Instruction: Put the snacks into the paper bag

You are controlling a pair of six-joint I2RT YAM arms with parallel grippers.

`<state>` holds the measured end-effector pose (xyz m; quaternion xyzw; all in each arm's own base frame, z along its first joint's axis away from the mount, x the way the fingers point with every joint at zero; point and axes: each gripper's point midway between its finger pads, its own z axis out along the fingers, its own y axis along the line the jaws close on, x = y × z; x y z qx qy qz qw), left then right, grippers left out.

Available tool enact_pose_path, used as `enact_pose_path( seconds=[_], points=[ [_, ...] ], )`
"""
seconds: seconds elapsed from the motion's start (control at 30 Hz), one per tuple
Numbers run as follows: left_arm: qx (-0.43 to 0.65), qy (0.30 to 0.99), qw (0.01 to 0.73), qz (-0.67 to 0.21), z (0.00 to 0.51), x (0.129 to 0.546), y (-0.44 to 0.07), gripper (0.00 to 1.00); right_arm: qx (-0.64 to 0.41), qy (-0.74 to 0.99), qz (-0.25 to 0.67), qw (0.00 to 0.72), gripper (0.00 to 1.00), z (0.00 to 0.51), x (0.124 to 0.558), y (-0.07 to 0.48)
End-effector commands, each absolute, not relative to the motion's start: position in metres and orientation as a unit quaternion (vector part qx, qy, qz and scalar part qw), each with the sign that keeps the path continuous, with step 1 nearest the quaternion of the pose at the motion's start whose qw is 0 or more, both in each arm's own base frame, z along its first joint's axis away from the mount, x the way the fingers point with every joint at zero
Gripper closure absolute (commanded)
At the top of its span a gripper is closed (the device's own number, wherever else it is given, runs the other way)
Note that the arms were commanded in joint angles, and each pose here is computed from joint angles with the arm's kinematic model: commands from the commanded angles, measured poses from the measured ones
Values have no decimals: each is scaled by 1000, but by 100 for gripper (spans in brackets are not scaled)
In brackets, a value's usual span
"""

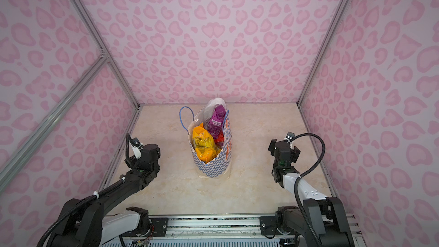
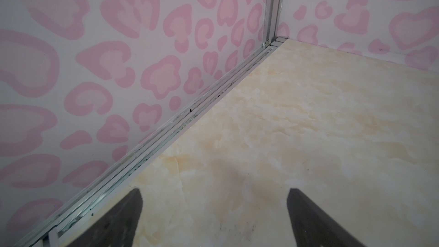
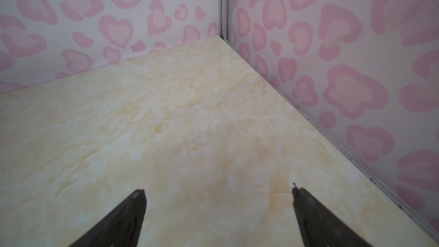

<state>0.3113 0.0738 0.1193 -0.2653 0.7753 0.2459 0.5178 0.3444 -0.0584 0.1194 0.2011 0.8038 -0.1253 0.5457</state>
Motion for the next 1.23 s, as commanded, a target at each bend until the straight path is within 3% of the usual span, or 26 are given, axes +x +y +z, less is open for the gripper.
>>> enact_pose_path(
  seconds=[0.0,0.2,0.33,0.47,0.57,1.2],
  points=[
    [-243,745,586,208,142,341,68,3,197,761,-148,600,2,137,355,-66],
    [-193,739,622,174,140,363,62,3,161,784,-160,578,0,115,376,-62],
    [-150,767,607,142,132,378,49,3,129,795,-143,576,1,109,385,-50],
    [-138,769,618,91,120,376,48,3,115,769,-128,615,0,108,380,-45],
    [-139,761,628,81,122,375,50,3,118,787,-128,592,0,102,381,-46],
    [-80,783,615,50,118,384,30,3,107,776,-127,608,0,105,382,-42]
  ],
)
